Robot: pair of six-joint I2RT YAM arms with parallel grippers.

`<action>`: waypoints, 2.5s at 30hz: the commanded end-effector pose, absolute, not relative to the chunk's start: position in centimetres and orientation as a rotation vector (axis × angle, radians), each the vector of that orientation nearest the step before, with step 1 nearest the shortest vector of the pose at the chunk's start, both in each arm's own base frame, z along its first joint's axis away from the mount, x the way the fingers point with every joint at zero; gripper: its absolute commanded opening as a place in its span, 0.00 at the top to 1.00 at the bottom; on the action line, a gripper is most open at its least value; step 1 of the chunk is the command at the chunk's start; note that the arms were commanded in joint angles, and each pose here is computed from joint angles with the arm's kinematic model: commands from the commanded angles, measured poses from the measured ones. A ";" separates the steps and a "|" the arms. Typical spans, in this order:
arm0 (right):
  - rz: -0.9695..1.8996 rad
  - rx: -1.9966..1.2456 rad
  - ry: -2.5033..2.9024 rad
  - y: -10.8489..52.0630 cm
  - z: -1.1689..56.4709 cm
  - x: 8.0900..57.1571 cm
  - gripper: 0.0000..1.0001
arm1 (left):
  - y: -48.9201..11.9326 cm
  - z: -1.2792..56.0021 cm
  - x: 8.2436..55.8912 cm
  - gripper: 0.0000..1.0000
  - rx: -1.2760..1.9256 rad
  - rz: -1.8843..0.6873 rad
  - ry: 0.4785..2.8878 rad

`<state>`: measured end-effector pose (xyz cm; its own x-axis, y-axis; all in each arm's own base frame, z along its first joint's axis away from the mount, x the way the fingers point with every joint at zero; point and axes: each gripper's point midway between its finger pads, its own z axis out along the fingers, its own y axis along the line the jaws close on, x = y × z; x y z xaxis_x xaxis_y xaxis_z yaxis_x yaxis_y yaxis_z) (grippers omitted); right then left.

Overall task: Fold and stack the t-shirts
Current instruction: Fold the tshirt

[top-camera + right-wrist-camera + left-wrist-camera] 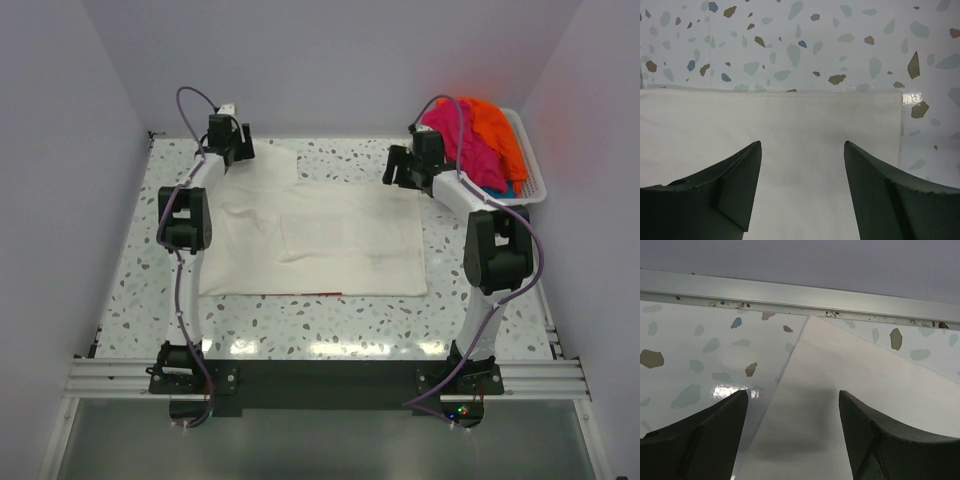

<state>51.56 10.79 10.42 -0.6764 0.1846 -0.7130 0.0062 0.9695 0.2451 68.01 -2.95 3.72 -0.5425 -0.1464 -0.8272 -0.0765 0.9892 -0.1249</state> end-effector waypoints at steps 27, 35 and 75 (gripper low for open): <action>-0.050 0.214 2.349 5.5 8.2 52.7 0.35 | -5.5 11.2 71.1 0.85 -0.184 -0.124 1.846; -0.118 0.220 2.363 4.2 6.0 54.3 0.35 | -5.9 13.1 71.2 0.95 -0.177 -0.171 1.797; -0.090 0.375 2.220 3.0 11.6 52.8 1.00 | -5.4 22.3 65.3 1.00 -0.234 -0.326 1.686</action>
<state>52.34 3.45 7.42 -0.6870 0.1856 -0.7025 0.2561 0.9666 0.0050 66.33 -6.10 15.56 -0.2807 -0.2891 -0.9152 0.0022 0.9534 -0.3018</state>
